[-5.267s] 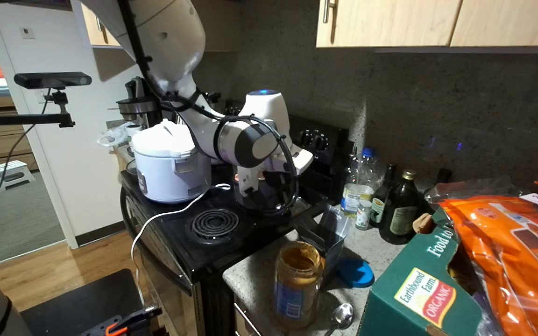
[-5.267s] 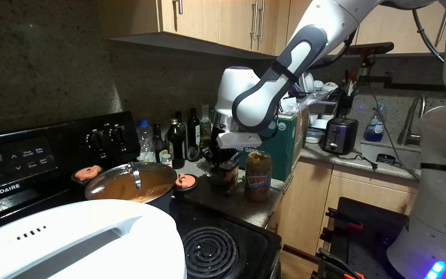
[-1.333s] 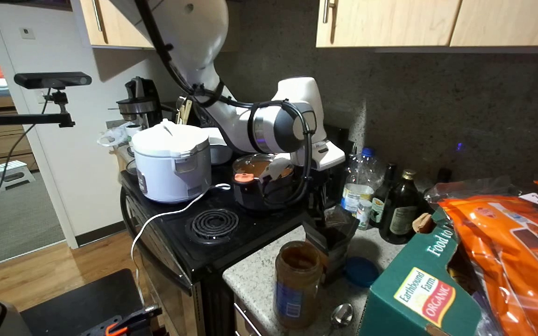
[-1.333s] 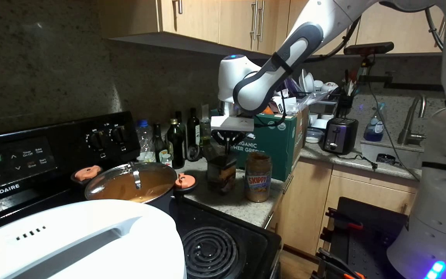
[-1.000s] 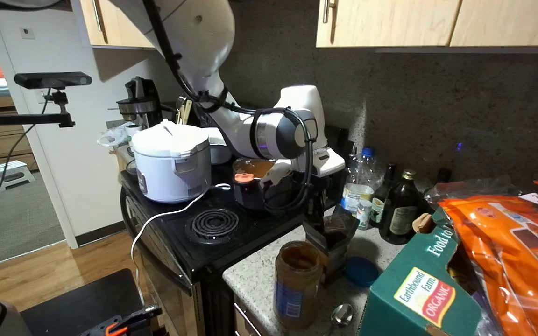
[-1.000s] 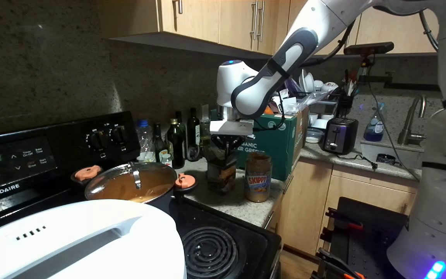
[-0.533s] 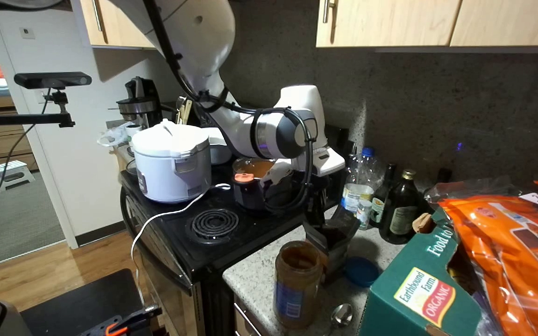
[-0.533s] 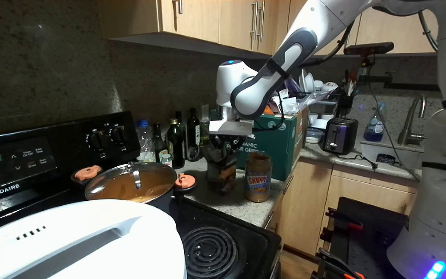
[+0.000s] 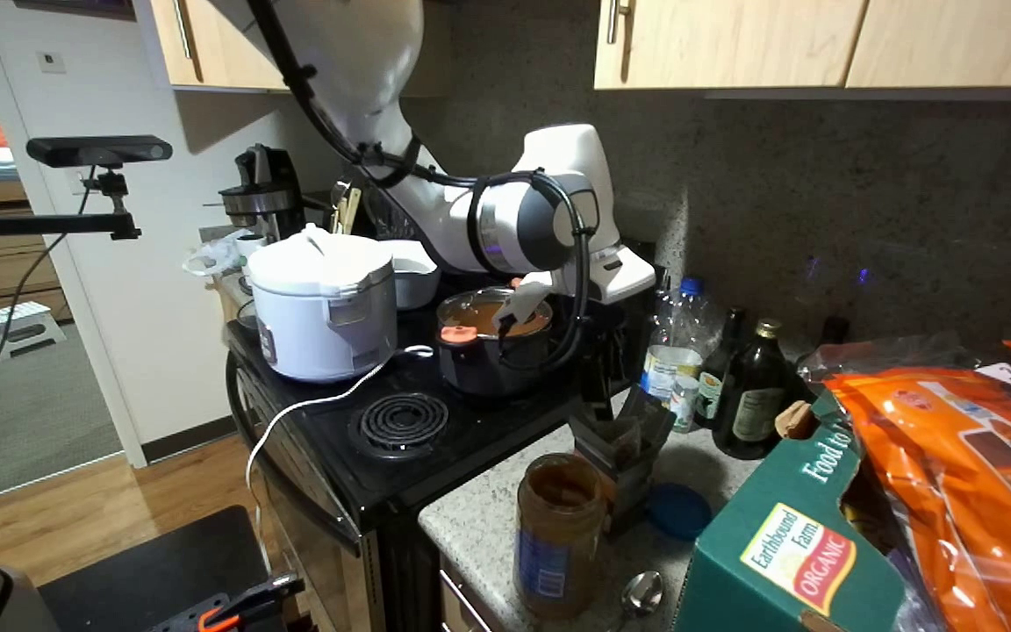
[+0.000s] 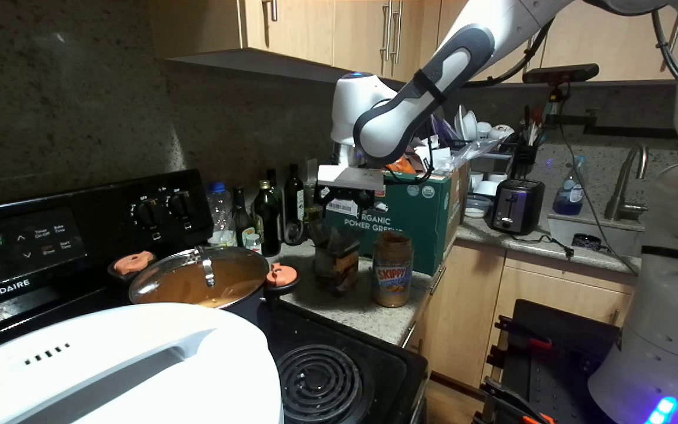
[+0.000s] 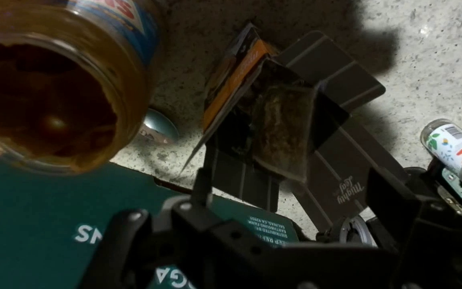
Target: Put the object on the table into the box.
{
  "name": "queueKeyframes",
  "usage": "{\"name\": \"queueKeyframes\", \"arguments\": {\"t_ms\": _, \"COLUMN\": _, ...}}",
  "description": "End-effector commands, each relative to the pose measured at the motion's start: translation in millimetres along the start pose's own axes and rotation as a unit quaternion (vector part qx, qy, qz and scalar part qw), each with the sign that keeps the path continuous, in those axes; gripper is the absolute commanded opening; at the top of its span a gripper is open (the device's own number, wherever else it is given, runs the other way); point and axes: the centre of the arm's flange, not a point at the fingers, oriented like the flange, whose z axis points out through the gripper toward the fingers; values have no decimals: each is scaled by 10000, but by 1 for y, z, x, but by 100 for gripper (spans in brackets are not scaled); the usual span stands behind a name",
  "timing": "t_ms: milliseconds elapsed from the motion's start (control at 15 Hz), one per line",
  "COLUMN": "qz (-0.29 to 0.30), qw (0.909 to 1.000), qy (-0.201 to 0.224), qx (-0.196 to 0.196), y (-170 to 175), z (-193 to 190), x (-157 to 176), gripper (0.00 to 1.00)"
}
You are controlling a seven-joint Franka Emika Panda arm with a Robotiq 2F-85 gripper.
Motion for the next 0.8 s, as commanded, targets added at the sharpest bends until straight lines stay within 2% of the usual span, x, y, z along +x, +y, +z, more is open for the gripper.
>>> {"name": "queueKeyframes", "arguments": {"t_ms": 0, "qz": 127, "qw": 9999, "qy": 69, "qx": 94, "y": 10, "z": -16, "x": 5, "gripper": 100}}
{"name": "queueKeyframes", "arguments": {"t_ms": 200, "qz": 158, "qw": 9996, "qy": 148, "qx": 182, "y": 15, "z": -33, "x": 6, "gripper": 100}}
{"name": "queueKeyframes", "arguments": {"t_ms": 467, "qz": 8, "qw": 9998, "qy": 14, "qx": 175, "y": 17, "z": -56, "x": -8, "gripper": 100}}
{"name": "queueKeyframes", "arguments": {"t_ms": 733, "qz": -379, "qw": 9969, "qy": -684, "qx": -96, "y": 23, "z": -63, "x": -34, "gripper": 100}}
